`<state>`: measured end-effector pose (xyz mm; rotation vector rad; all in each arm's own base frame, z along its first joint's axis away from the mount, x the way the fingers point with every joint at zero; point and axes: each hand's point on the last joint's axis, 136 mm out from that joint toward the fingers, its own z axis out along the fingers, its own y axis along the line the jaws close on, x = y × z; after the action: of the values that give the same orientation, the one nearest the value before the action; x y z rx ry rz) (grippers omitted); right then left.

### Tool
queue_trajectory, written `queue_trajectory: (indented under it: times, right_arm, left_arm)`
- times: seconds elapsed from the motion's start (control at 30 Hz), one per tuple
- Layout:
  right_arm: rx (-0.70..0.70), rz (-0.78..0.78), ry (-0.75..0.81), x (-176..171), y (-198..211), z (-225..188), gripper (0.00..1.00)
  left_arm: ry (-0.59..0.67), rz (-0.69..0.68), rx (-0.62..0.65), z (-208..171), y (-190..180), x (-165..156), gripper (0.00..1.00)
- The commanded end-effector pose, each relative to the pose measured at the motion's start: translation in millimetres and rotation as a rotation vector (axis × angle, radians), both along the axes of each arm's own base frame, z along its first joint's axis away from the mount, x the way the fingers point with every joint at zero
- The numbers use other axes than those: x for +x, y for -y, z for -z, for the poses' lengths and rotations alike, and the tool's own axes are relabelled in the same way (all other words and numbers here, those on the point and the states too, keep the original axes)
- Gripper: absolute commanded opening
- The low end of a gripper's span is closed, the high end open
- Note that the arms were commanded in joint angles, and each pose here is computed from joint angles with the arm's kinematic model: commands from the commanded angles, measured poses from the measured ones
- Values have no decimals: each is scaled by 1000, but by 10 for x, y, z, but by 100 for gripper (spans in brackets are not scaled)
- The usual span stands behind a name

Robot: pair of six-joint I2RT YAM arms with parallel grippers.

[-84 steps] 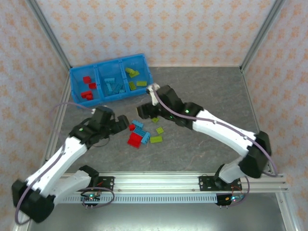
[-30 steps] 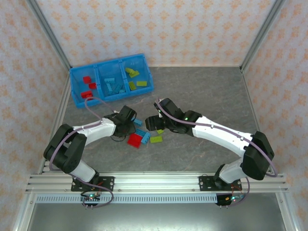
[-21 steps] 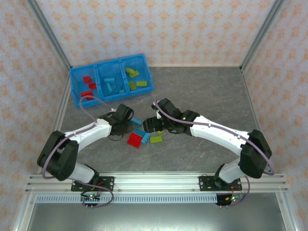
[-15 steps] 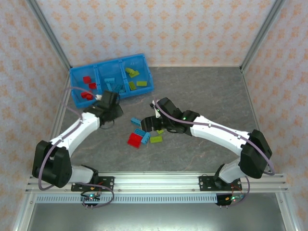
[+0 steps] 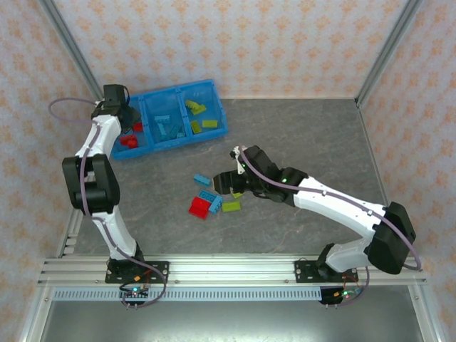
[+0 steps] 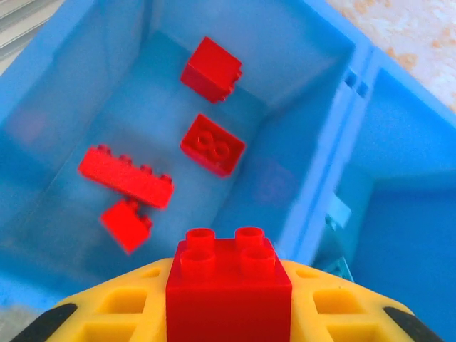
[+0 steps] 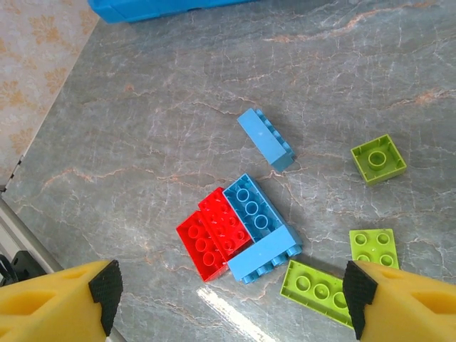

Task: Sort the legos into containers by color

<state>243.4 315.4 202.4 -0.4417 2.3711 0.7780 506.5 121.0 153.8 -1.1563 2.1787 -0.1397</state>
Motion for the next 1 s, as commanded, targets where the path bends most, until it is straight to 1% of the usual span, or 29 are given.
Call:
queue_trajectory:
  times: [0.0, 0.07, 0.1, 0.13, 0.17, 0.23, 0.3, 0.43, 0.53, 0.6, 0.63, 0.7, 0.77, 0.83, 0.97]
  right_arm:
    - [-25, 51, 31, 13, 154, -53, 83]
    - [-46, 77, 44, 45, 215, -40, 84]
    - [-56, 87, 49, 61, 230, -28, 84]
    - [-71, 101, 52, 86, 248, 0, 85]
    - [-86, 107, 55, 109, 253, 30, 85]
    - [-105, 107, 55, 152, 222, 84, 86]
    - [-125, 104, 49, 206, 163, 166, 86]
    - [-192, 79, 17, 338, -17, 403, 86]
    - [-213, 53, -15, 426, -196, 593, 86]
    - [-214, 35, -45, 474, -332, 735, 86]
    - [-216, 25, -65, 501, -413, 828, 85]
    - [-227, 5, -91, 558, -546, 975, 84]
    - [-252, -9, -106, 630, -650, 1121, 83]
    - [-295, -13, -103, 726, -715, 1266, 80]
    - [-370, -23, -111, 861, -801, 1525, 70]
  left_arm:
    - [-13, -8, -50, -101, -9, 10, 47]
    - [6, -7, -50, -218, 8, -31, 54]
    - [5, -10, -57, -207, 25, -66, 55]
    - [49, -9, -57, -396, 59, -139, 57]
    - [65, -12, -61, -458, 95, -223, 58]
    - [79, -15, -68, -569, 190, -427, 57]
    - [99, 26, -65, -716, 406, -651, 55]
    - [137, 230, 16, -1020, 1124, -1191, 55]
    - [131, 426, 84, -1091, 1623, -1605, 55]
    - [108, 535, 123, -1032, 1865, -1840, 54]
    - [88, 626, 132, -979, 2008, -1956, 54]
    - [51, 769, 105, -885, 2212, -2194, 56]
    - [39, 891, 79, -824, 2324, -2422, 58]
    - [40, 987, 89, -804, 2345, -2632, 59]
    - [64, 1119, 102, -824, 2376, -2927, 62]
